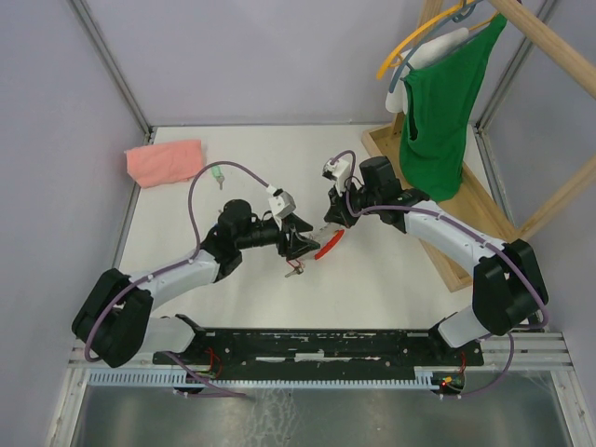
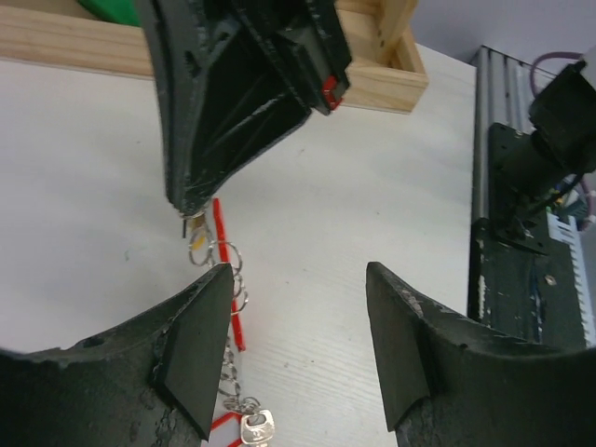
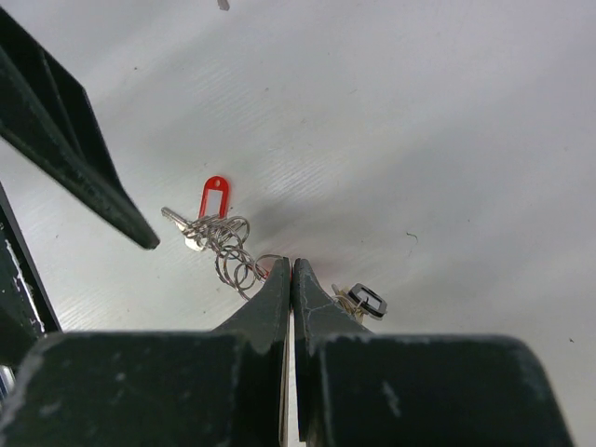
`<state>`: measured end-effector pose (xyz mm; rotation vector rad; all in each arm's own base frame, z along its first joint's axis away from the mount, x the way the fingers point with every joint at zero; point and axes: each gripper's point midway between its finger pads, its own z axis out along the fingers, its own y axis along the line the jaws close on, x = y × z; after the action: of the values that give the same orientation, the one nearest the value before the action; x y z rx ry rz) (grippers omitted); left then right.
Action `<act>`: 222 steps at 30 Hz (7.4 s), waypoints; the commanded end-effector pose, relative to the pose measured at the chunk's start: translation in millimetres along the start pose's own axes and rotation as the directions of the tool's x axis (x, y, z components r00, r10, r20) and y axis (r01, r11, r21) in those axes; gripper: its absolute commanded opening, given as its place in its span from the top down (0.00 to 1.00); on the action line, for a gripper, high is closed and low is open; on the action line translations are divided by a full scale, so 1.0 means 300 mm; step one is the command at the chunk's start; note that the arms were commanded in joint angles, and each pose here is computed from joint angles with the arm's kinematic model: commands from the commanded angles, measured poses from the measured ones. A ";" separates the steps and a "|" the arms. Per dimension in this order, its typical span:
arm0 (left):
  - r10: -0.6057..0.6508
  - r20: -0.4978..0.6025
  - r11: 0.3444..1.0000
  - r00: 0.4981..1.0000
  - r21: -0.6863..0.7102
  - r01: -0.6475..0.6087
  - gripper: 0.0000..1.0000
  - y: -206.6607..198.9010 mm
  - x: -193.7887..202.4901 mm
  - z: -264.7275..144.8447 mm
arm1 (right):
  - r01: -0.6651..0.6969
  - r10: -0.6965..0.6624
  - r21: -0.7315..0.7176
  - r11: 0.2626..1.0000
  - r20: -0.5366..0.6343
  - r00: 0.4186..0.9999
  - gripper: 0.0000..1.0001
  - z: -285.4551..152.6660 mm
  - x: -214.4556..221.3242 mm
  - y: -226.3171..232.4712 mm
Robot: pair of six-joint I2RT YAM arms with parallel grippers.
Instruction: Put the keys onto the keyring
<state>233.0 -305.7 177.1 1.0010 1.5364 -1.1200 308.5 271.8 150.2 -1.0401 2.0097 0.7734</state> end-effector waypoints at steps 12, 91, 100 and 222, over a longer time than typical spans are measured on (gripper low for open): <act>-0.089 0.058 0.988 0.994 -0.121 0.096 0.34 0.180 -0.011 0.130 | 0.087 -0.081 -0.040 0.995 0.132 0.988 0.99 -0.037 -0.141 0.055; 0.829 -0.137 0.516 0.543 -0.188 -0.835 0.97 0.060 -0.102 0.052 | 0.750 -0.763 0.200 0.630 0.340 0.550 0.62 -0.133 -0.126 0.198; 0.824 -0.148 0.519 0.547 -0.188 -0.834 0.97 0.065 -0.094 0.055 | 0.758 -0.747 0.121 0.641 0.328 0.579 0.62 -0.108 -0.083 0.213; 0.381 0.312 0.794 0.870 -0.593 -0.135 0.44 0.092 -0.053 -0.072 | 0.213 -0.222 0.203 0.956 0.025 0.975 0.99 0.040 -0.020 -0.003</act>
<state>270.0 -286.6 152.5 0.5879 1.3150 -0.4618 304.3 280.9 107.9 -1.0329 2.0428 0.4827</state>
